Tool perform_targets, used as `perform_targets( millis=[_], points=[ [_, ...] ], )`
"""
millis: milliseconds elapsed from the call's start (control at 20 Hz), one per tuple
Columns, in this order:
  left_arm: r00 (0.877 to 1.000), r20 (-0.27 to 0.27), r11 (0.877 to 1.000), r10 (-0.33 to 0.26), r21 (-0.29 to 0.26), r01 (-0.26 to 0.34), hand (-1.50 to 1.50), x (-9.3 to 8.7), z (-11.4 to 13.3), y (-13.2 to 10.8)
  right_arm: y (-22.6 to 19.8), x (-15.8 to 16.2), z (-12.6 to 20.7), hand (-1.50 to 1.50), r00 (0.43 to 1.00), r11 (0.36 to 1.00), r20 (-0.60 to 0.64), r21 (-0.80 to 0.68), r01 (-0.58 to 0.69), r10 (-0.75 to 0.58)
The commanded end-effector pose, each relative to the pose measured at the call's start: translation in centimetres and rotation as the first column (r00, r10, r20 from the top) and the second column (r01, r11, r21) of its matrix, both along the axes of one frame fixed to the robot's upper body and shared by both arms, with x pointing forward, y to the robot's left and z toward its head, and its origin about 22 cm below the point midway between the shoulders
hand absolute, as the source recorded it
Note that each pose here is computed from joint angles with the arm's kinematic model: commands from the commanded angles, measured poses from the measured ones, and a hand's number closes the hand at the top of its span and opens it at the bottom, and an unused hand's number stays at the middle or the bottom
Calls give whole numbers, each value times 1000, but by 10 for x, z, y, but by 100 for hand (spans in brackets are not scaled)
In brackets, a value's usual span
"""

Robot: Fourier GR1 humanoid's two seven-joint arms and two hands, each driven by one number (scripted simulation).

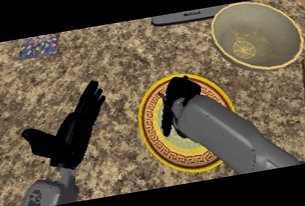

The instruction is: Pick the eggplant from the plate and place it in the bowl

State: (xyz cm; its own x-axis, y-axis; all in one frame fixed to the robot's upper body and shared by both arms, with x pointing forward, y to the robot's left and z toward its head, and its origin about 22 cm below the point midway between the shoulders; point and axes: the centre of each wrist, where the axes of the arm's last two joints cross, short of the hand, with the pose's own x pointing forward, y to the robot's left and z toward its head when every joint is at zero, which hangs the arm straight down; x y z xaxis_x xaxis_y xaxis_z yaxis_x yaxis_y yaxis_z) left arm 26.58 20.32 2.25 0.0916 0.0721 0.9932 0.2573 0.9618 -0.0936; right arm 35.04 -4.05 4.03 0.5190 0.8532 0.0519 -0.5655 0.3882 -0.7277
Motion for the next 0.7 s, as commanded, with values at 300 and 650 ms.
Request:
perform_targets(
  millis=[300,650],
  points=[
    [1000,-2,1000,-10,-3,10,0,12,12,-6,6,0,-7,-150,985,981,-54,-113,159,-166],
    [1000,7,1000,-3,-19,3,0,3,0,11,10,-17,-19,150,997,992,12,-95,83,-82]
  ],
)
